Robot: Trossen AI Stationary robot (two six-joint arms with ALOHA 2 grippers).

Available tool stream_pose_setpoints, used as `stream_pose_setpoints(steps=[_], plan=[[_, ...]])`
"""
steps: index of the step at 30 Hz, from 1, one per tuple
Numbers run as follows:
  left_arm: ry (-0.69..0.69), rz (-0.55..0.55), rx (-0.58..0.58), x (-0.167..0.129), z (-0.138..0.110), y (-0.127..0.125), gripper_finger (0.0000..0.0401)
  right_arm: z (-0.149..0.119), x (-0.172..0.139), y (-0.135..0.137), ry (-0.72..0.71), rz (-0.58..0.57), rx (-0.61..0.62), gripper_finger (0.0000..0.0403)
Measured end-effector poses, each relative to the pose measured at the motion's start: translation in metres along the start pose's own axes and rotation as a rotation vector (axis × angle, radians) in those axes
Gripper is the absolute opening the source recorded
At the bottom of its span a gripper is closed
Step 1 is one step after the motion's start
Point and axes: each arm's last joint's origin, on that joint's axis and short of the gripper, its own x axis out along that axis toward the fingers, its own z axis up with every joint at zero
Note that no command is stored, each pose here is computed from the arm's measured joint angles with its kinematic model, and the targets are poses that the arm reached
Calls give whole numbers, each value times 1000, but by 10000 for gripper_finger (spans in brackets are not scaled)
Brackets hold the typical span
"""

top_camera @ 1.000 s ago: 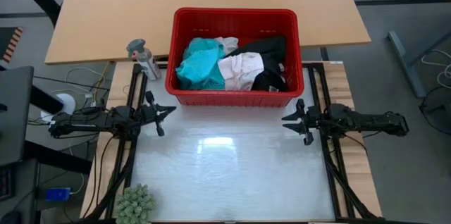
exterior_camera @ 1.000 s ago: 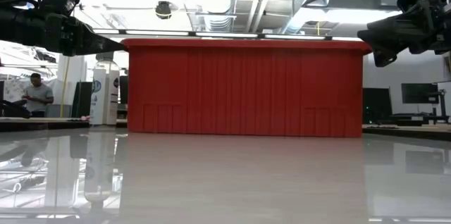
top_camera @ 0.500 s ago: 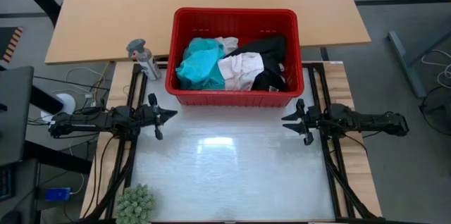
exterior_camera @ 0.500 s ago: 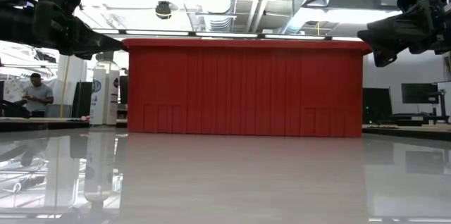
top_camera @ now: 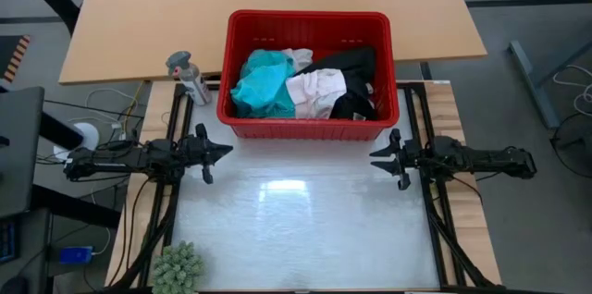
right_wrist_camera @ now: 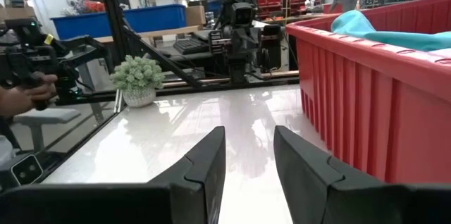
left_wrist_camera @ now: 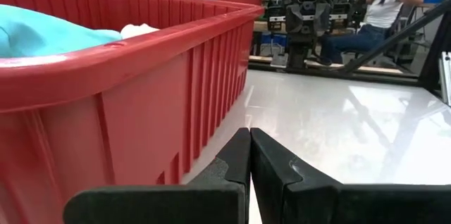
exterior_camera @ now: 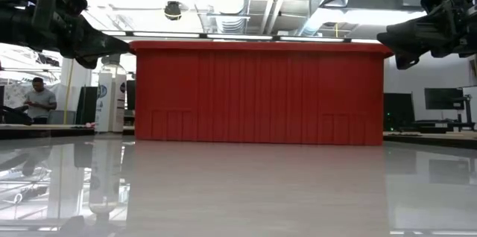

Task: Fold laundry
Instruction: Fold the light blue shorts

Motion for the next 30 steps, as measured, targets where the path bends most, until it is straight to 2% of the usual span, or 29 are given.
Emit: stream_pose_setpoints(steps=[8,12,22,27,30], plan=[[5,-17,6,0,0,0,0,0,0,0,-3,-2,-3,147],[6,-30,53,0,-1,-1,0,1,0,0,-6,-4,-4,147],[-5,-59,-53,0,1,-2,0,0,0,0,-1,-14,-6,147],[-3,-24,-32,0,0,-1,0,0,0,-1,0,-43,-6,147],[3,-30,-74,0,0,-1,0,0,0,-2,-1,-51,-5,147]])
